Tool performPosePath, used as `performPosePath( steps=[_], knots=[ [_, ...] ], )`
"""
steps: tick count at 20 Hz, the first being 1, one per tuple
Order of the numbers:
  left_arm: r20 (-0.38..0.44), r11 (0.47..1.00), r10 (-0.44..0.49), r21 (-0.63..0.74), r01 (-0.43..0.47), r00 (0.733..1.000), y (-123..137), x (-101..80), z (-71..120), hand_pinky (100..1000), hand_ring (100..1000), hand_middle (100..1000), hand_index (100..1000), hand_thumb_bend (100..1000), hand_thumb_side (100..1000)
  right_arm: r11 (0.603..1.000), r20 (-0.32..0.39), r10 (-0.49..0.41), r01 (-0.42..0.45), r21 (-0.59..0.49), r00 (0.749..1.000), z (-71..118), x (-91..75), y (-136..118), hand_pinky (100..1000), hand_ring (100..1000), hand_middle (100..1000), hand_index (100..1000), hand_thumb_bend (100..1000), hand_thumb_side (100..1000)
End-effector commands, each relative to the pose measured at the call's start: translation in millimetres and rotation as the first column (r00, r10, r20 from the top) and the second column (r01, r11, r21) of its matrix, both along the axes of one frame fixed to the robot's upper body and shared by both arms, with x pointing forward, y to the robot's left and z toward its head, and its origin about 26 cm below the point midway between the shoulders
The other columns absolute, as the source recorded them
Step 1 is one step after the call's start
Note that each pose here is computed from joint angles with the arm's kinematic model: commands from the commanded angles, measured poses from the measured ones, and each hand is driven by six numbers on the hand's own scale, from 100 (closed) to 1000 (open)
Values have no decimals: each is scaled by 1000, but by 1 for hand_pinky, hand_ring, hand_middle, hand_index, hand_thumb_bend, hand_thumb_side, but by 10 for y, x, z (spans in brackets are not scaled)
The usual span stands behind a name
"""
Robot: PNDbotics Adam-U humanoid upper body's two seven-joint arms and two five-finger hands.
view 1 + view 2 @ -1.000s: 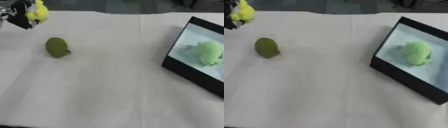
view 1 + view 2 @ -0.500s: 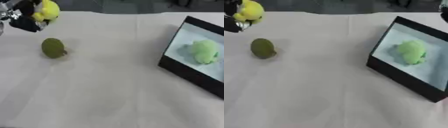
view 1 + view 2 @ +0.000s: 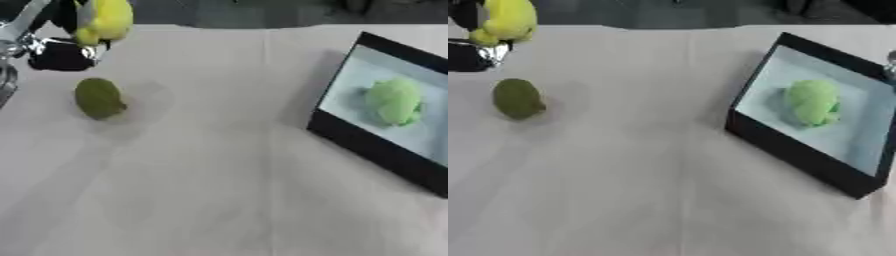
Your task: Pick up the objects with one hand, pass them to the other hand, and then place them into the box on the other side of the table.
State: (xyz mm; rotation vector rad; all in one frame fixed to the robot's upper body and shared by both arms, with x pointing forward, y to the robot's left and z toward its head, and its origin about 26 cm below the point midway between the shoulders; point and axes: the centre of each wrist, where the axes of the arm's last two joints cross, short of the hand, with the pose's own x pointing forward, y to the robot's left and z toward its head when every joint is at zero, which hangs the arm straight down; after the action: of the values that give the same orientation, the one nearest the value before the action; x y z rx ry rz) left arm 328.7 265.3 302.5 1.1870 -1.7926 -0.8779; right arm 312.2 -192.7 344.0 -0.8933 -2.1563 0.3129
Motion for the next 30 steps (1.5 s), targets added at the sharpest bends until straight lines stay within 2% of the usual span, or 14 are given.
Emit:
performPosePath(
  steps=[1, 8, 14, 22, 28, 30],
  knots=[
    [78, 1000, -9, 16, 8, 997, -70, -61, 5, 614, 456, 306, 435, 100, 116, 1000, 0, 8, -8, -16, 1000, 74, -78, 138, 774, 813, 775, 710, 249, 222],
    [196, 996, -4, 85, -12, 981, -267, -85, -125, 593, 449, 273, 435, 100, 100, 999, -42, 45, -45, 4, 998, 89, -146, 452, 772, 823, 785, 718, 249, 239],
    [311, 993, 31, 98, -64, 950, -399, -51, -250, 588, 448, 259, 434, 100, 100, 996, -72, 86, -87, -3, 994, 87, -154, 676, 773, 826, 788, 718, 249, 248],
    [394, 989, 38, 115, -90, 918, -531, -38, -361, 584, 450, 250, 434, 100, 100, 990, -135, 135, -140, -24, 982, 21, -95, 906, 775, 830, 793, 719, 248, 275],
    [469, 983, 10, 157, -95, 883, -660, -62, -372, 582, 457, 244, 435, 100, 100, 983, -178, 173, -182, -36, 969, -30, -62, 1064, 777, 841, 805, 725, 257, 296],
    [488, 977, 14, 179, -116, 873, -676, -46, -396, 582, 460, 245, 435, 124, 100, 980, -191, 186, -196, -38, 964, -44, -68, 1086, 778, 843, 807, 726, 258, 302]
  ],
)
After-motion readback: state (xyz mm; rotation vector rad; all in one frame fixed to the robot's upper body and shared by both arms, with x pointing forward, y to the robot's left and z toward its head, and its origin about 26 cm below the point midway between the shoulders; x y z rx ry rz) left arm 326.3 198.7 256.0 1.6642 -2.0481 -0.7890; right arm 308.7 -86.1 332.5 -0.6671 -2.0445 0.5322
